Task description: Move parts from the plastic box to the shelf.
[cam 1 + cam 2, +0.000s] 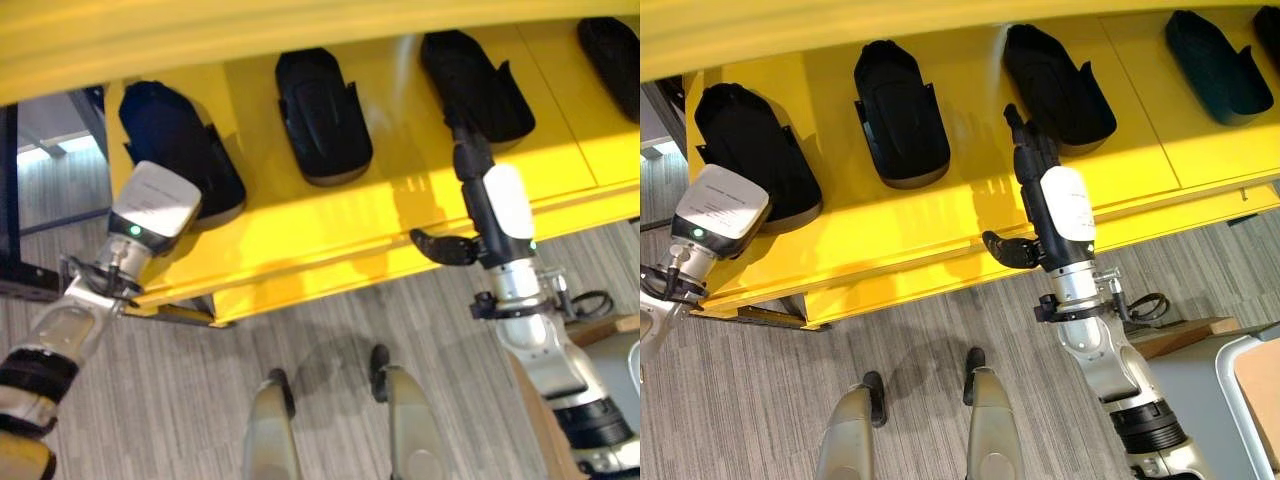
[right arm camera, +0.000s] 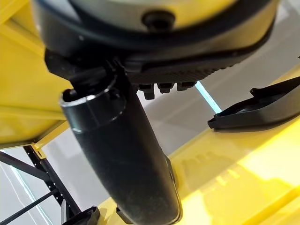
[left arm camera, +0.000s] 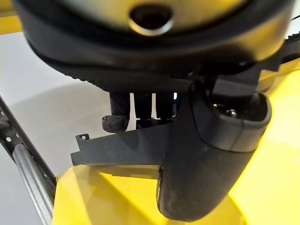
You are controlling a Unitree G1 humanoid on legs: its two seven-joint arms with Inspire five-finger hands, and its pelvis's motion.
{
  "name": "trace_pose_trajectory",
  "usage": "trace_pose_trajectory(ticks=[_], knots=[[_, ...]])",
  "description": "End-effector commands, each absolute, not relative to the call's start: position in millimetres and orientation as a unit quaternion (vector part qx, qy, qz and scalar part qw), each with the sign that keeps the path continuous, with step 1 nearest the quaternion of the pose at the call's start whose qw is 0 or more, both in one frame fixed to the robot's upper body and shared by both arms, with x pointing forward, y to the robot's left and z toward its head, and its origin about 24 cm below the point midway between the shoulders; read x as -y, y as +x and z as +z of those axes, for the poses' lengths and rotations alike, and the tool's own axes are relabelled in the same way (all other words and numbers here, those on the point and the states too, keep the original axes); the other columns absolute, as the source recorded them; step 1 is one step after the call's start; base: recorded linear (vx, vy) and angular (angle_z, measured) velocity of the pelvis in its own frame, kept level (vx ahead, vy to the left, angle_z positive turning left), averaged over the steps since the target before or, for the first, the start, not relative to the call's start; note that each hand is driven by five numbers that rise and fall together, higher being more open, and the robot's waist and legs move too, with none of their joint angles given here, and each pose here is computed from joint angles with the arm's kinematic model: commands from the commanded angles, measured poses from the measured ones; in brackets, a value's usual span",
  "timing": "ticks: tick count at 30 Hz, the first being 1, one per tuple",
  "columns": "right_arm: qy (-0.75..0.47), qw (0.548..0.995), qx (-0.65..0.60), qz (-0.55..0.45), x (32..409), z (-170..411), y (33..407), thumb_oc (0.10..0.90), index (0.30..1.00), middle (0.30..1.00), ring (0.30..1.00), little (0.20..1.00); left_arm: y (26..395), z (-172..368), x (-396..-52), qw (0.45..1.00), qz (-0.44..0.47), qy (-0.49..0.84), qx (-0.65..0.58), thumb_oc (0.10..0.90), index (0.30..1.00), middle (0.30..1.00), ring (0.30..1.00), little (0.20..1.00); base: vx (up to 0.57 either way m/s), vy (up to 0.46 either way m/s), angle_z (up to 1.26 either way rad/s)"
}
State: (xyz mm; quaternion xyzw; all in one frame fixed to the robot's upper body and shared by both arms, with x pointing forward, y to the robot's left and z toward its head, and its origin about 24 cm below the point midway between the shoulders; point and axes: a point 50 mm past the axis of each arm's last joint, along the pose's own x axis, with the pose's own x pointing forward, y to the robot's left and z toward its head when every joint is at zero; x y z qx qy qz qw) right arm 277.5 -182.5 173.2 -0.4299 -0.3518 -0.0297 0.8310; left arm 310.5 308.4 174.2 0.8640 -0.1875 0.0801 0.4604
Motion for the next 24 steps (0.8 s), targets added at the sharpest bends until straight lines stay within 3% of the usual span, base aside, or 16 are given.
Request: trace_pose_trajectory(ticks=[1,12,24], knots=[[-0.391,0.787,0.474,-0.05,179,221,257,0.9,1.0,1.0,1.0,1.0,305,193,-320,0.411,0.099,0.887,0.187,0.4,0.3,0.3,0.3,0.3,0.0,0.0,0.0],[-0.387,0.785,0.482,-0.042,181,223,253,0.9,1.0,1.0,1.0,1.0,297,195,-335,0.362,0.058,0.917,0.16,0.4,0.3,0.3,0.3,0.3,0.0,0.0,0.0],[-0.391,0.784,0.48,-0.045,183,224,252,0.9,1.0,1.0,1.0,1.0,294,201,-341,0.361,0.068,0.918,0.151,0.4,0.3,0.3,0.3,0.3,0.0,0.0,0.0]])
